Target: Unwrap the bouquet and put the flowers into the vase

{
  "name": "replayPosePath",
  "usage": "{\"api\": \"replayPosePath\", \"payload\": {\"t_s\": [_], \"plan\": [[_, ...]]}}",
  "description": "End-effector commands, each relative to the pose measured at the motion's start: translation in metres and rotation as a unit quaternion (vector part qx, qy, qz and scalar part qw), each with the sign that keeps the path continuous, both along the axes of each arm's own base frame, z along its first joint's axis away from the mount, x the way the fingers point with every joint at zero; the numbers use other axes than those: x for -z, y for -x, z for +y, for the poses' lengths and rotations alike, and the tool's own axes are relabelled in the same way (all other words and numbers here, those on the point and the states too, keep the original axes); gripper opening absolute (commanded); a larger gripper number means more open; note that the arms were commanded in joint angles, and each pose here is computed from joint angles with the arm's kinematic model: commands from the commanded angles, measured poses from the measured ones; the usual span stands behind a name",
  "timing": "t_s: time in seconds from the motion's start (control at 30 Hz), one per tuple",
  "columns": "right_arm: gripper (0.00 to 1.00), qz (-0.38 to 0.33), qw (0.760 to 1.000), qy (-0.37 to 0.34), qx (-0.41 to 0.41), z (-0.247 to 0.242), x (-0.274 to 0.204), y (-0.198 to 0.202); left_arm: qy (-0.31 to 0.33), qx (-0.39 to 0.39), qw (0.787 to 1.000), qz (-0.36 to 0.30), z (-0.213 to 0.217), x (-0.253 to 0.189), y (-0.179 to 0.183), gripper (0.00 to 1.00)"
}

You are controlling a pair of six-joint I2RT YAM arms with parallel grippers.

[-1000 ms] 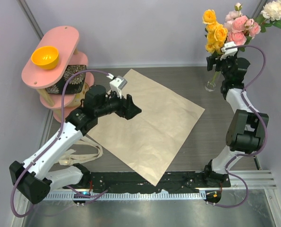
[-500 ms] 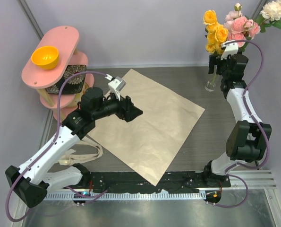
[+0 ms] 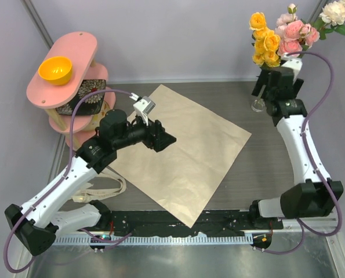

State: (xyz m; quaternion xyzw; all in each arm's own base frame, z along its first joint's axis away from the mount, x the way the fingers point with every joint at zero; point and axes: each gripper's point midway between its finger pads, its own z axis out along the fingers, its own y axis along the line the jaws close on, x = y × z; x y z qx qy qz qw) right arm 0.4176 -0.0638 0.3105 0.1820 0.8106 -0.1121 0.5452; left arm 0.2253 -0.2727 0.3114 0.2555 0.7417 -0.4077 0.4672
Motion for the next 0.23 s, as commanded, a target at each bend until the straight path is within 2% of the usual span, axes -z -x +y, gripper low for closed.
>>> {"api": "replayPosePath", "payload": {"t_s": [0.0,0.07,0.13,0.2], "plan": [[0.95,0.03,0.999,0.008,-0.021,0.069,0.007,0.063,0.024,-0.028,0.999,-0.035,0.004,-0.022,-0.009,0.73],[0.95,0.025,0.996,-0.011,-0.09,0.116,0.012,0.085,0.026,-0.04,0.998,-0.034,0.007,-0.026,-0.009,0.73],[0.95,-0.03,0.987,-0.065,-0.141,0.141,-0.009,0.108,0.04,-0.061,0.997,-0.035,0.015,-0.045,-0.008,0.73],[0.96,-0.094,0.968,-0.12,-0.202,0.169,-0.042,0.132,0.065,-0.09,0.993,-0.039,0.027,-0.072,-0.006,0.74]]}}
